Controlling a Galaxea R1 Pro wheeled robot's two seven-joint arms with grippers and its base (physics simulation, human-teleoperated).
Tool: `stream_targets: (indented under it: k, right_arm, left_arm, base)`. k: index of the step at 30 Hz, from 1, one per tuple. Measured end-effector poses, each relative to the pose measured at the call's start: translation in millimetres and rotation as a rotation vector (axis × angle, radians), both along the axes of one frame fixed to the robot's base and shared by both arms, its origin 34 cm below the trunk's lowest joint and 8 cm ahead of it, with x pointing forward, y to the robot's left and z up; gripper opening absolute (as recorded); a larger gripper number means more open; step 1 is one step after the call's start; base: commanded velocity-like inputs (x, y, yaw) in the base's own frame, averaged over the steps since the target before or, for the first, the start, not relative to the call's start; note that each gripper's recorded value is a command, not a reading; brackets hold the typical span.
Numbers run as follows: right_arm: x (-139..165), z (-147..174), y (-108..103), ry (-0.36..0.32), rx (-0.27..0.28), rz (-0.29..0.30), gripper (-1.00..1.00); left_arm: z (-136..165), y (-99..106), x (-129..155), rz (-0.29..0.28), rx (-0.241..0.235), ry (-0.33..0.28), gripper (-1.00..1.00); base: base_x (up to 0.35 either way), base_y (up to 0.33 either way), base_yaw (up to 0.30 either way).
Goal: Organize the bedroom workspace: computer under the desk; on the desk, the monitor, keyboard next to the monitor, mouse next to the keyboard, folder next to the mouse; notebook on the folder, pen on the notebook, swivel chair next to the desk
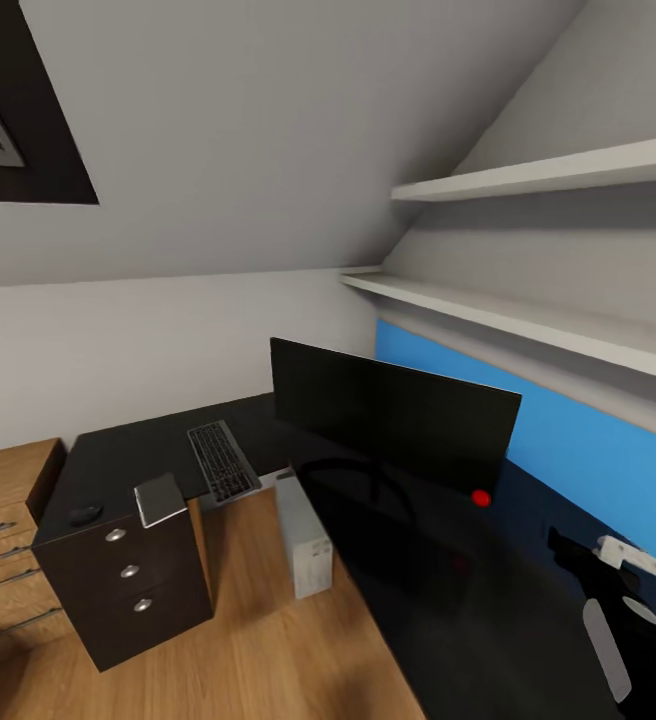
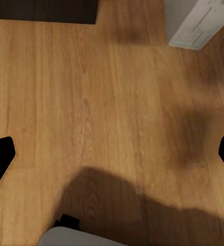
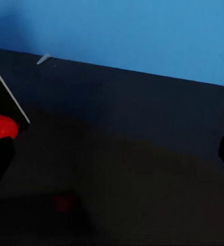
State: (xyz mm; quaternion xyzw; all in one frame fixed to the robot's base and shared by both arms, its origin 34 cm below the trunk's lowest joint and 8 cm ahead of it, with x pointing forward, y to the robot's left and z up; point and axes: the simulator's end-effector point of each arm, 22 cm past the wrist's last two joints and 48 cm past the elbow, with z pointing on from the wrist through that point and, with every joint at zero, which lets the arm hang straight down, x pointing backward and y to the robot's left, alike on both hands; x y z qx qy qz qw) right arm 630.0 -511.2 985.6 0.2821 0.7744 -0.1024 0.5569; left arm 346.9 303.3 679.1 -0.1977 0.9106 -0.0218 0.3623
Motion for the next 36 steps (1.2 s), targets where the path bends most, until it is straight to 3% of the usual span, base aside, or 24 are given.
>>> stream_targets:
  k: [4, 18, 26, 36]
  right_arm:
    - [-8.0, -13.0, -16.5, 0.006, -0.021, -0.026, 1.0]
    - [-6.3, -8.0, -17.1, -0.028, -0.036, -0.034, 1.0]
    - [3.9, -9.8, 6.9, -0.027, -0.036, 0.014, 1.0]
    - [25.2, -0.7, 51.8, -0.045, -0.059, 0.135, 1.0]
  left_arm:
    - [0.1, 1.7, -0.5, 0.002, 0.001, 0.001, 1.0]
    - [0.0, 1.6, -0.4, 0.001, 0.001, 0.001, 1.0]
    - [-0.2, 0.4, -0.2, -0.001, 0.0, 0.001, 1.0]
    - [-0.1, 0.2, -0.1, -0.002, 0.0, 0.001, 1.0]
  base:
    - [0.0, 0.16, 0.0]
    - [0.082, 0.109, 0.0]
    - [0.052, 0.043, 0.0]
    - [0.007, 0.006, 0.0]
